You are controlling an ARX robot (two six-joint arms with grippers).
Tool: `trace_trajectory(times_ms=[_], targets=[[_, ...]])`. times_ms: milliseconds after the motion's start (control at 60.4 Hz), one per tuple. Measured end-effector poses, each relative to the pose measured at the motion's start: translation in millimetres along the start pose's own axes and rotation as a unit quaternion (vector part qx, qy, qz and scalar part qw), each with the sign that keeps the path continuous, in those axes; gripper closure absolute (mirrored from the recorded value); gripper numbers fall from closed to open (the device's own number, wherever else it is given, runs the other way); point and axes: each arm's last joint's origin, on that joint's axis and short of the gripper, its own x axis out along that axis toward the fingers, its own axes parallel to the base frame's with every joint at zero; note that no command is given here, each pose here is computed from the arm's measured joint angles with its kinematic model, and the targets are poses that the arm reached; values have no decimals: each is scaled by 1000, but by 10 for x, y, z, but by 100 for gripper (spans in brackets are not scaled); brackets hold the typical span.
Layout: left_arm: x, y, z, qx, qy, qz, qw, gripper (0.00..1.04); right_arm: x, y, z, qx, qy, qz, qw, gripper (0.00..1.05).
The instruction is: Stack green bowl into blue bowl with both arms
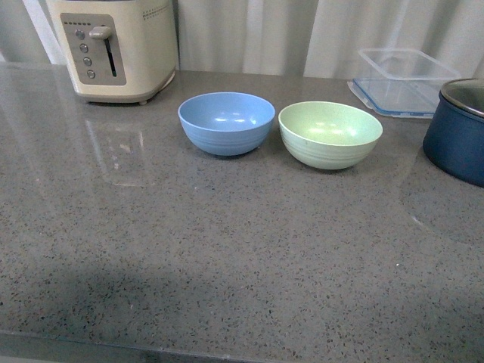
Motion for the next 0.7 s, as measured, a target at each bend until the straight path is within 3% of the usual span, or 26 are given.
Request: trace_trajectory(times_ms=[695], targets=[[-227, 0, 30, 0, -5, 0, 1000, 101, 0, 0, 0, 0, 0, 0, 1000, 10]])
